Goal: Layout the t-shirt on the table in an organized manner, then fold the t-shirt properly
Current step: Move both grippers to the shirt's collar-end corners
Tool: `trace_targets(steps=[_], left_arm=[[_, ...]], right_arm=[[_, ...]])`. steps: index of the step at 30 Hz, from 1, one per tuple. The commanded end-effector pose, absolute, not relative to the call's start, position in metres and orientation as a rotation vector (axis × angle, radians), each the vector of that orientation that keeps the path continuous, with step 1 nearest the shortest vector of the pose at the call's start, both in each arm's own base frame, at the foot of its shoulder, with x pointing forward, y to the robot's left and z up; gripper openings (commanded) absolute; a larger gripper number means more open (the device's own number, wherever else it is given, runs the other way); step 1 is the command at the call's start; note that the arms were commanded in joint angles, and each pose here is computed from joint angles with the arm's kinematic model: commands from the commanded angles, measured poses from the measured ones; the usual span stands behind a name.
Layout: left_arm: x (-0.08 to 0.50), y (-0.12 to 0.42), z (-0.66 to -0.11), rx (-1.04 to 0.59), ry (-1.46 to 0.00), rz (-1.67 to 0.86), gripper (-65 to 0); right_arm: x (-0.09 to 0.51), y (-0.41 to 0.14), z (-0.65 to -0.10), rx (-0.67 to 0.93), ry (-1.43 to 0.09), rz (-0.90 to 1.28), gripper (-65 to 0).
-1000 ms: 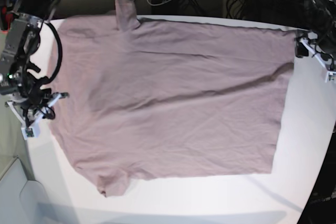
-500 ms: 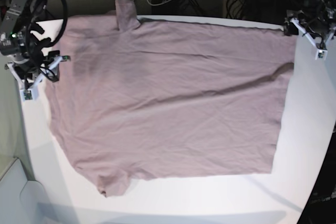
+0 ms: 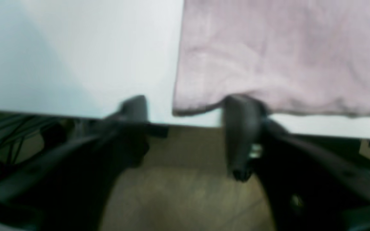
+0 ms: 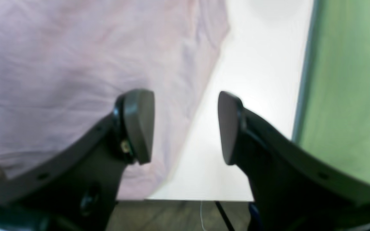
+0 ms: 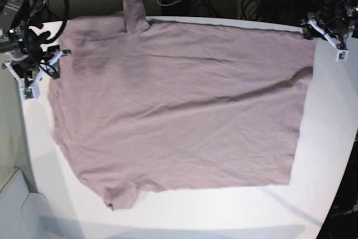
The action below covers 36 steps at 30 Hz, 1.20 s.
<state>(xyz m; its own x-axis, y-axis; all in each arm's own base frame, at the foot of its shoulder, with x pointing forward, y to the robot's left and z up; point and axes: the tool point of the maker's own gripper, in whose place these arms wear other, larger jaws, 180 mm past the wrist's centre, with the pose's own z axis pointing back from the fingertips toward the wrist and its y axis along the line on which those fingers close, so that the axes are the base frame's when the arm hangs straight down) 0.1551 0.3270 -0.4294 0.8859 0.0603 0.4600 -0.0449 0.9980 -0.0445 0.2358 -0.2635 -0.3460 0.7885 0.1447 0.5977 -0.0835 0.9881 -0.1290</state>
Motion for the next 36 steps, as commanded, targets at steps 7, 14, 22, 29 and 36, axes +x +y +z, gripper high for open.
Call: trace_targets(steps=[7,14,22,29,36], left_arm=[[0.156,0.33,-0.426,-0.023,-0.482,0.047,-50.0],[0.156,0.33,-0.426,-0.023,-0.482,0.047,-65.0],[0.155,0.33,-0.426,-0.023,-0.482,0.046,-64.9],[0.155,0.33,-0.426,-0.023,-0.482,0.046,-64.9],[0.157,0.33,-0.425,-0.023,-0.485,0.045,-64.9]], right_arm=[[0.236,-0.265,-0.339,-0.109,-0.677,0.15,-32.9],[0.224,-0.259,-0.342,-0.104,-0.661,0.154,-32.5],[0.198,-0.253,-0.358,-0.076,-0.598,0.17,-32.3],[0.158,-0.25,-0.377,-0.044,-0.53,0.103,-29.3],[0.143,-0.244,-0.385,-0.025,-0.493,0.096,-28.5]])
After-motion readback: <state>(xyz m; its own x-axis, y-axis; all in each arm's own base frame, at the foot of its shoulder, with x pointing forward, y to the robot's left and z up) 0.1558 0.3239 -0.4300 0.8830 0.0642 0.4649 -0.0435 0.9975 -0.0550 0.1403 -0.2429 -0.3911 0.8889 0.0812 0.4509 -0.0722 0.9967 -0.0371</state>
